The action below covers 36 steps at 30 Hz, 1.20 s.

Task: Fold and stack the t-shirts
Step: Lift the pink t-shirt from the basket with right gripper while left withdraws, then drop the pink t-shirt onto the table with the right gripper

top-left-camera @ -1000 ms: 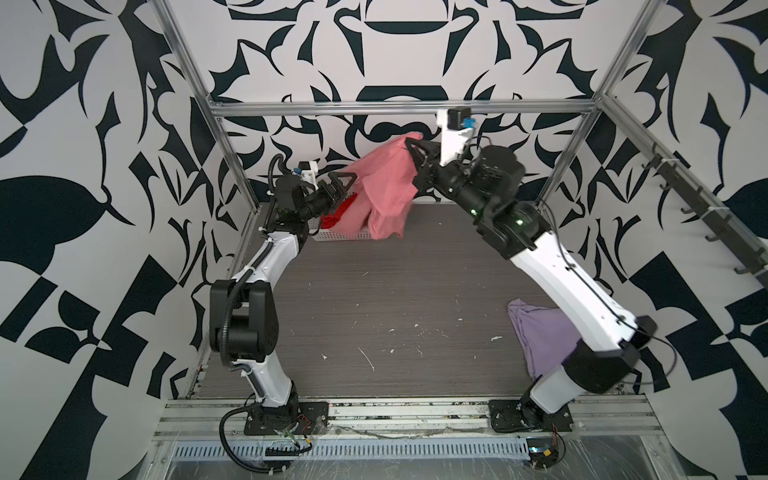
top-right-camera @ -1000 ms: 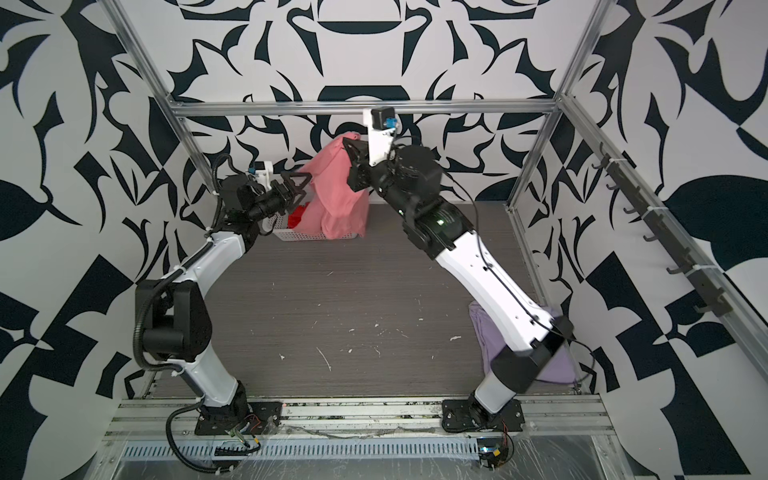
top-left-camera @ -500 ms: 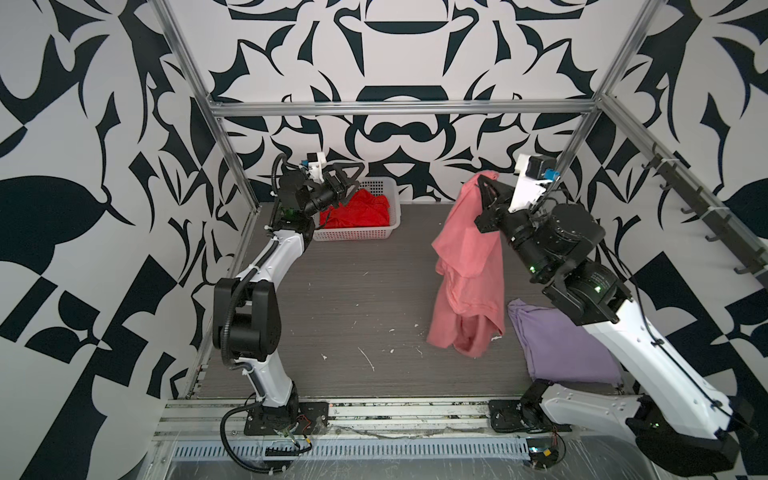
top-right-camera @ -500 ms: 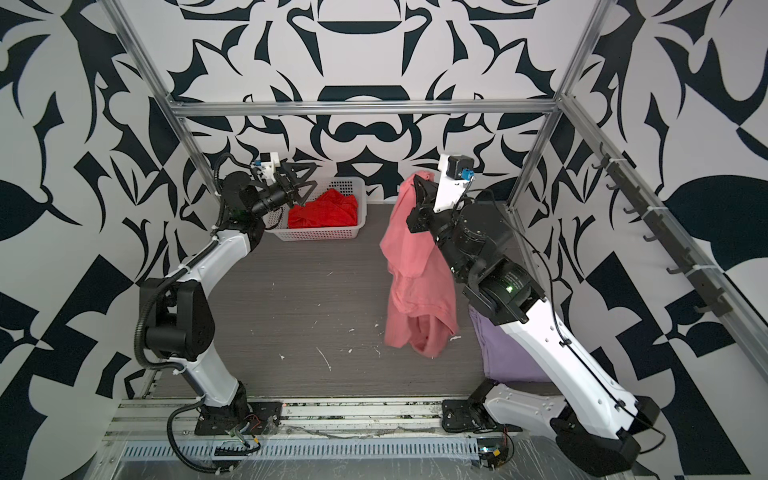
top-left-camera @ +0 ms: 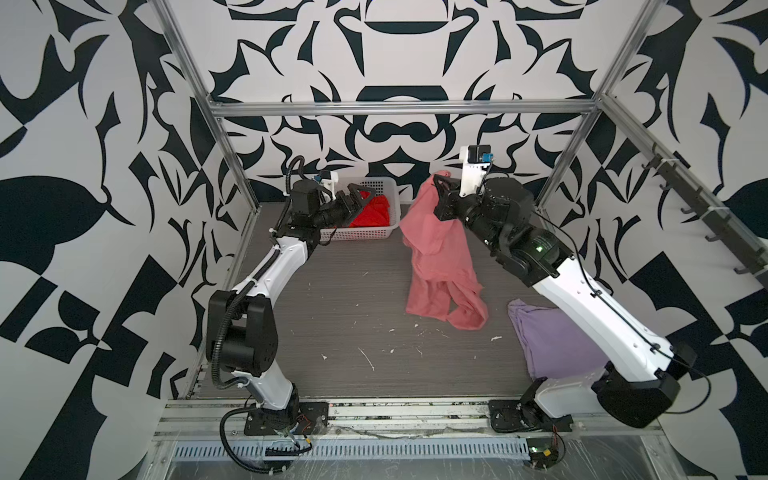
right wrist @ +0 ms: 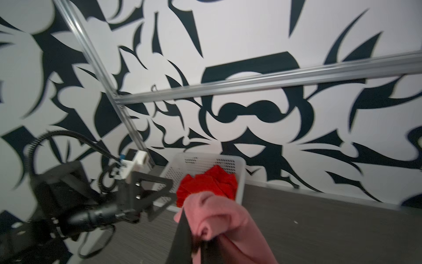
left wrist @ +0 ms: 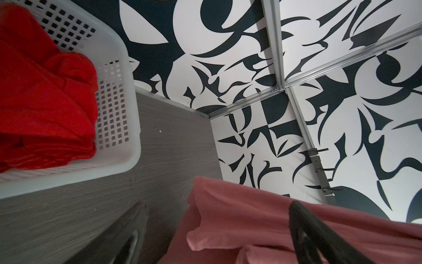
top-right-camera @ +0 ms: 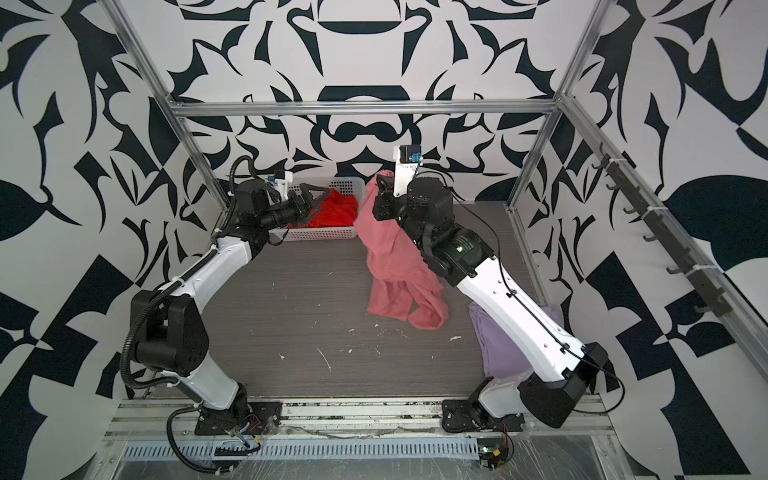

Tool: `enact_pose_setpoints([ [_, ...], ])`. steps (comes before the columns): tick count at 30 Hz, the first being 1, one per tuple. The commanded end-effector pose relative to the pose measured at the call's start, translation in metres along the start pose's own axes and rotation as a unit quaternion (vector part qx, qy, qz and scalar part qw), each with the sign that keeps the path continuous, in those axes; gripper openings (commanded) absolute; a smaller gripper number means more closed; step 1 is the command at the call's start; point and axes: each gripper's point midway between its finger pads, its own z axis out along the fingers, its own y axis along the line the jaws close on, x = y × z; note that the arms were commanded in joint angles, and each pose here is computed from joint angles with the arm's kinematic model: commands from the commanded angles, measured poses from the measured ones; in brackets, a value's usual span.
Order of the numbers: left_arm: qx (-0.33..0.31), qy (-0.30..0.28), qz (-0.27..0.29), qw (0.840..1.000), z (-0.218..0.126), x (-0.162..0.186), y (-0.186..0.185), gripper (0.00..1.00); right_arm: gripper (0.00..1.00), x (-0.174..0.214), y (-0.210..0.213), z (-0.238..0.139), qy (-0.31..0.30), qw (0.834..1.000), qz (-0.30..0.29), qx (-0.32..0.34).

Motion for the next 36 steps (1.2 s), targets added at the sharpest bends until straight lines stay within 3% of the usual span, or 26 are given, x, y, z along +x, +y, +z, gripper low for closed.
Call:
enact_pose_setpoints([
  [1, -0.002, -0.031, 0.036, 0.999, -0.02, -0.015, -0.018, 0.99, 0.0, -0.105, 0.06, -0.054, -0.141, 0.978, 0.048, -0.148],
  [4, 0.011, -0.076, 0.02, 0.997, -0.047, -0.04, -0.015, 0.99, 0.0, -0.127, 0.078, -0.074, -0.172, 0.961, 0.065, -0.205],
  [6, 0.021, -0.117, 0.007, 0.993, -0.072, -0.059, -0.011, 0.99, 0.0, -0.128, 0.073, -0.08, -0.178, 0.962, 0.069, -0.196],
  [10, -0.03, -0.138, 0.023, 0.99, -0.108, -0.069, 0.001, 0.99, 0.0, -0.082, 0.006, -0.065, -0.137, 0.988, 0.075, -0.018],
  [13, -0.092, -0.121, 0.057, 0.987, -0.12, -0.062, 0.009, 0.99, 0.0, -0.034, -0.046, -0.066, -0.104, 0.987, 0.074, 0.102],
  [16, -0.115, -0.082, 0.059, 0.988, -0.117, -0.048, 0.021, 0.99, 0.0, 0.022, -0.097, -0.066, -0.053, 0.975, 0.075, 0.2],
  [17, -0.121, -0.068, 0.052, 0.989, -0.115, -0.041, 0.028, 0.99, 0.04, 0.045, -0.113, -0.066, -0.034, 0.97, 0.082, 0.226],
  [20, -0.138, -0.039, 0.028, 0.989, -0.111, -0.016, 0.047, 0.99, 0.43, 0.123, -0.157, -0.066, 0.033, 0.952, 0.118, 0.282],
  [21, -0.147, -0.032, 0.028, 0.988, -0.11, -0.007, 0.052, 1.0, 0.51, 0.145, -0.171, -0.069, 0.053, 0.944, 0.133, 0.297],
  [24, -0.184, 0.015, 0.049, 0.982, -0.101, 0.032, 0.058, 0.96, 0.55, 0.169, -0.191, -0.081, 0.064, 0.929, 0.152, 0.331],
  [29, -0.243, 0.116, 0.064, 0.961, -0.072, 0.111, 0.073, 0.97, 0.58, 0.167, -0.205, -0.094, 0.088, 0.92, 0.131, 0.359],
  [33, -0.287, 0.149, 0.044, 0.945, -0.062, 0.156, 0.091, 0.95, 0.58, 0.182, -0.196, -0.087, 0.164, 0.918, 0.131, 0.336],
  [36, -0.322, 0.166, 0.022, 0.932, -0.066, 0.181, 0.113, 0.92, 0.58, 0.222, -0.187, -0.082, 0.232, 0.911, 0.153, 0.306],
])
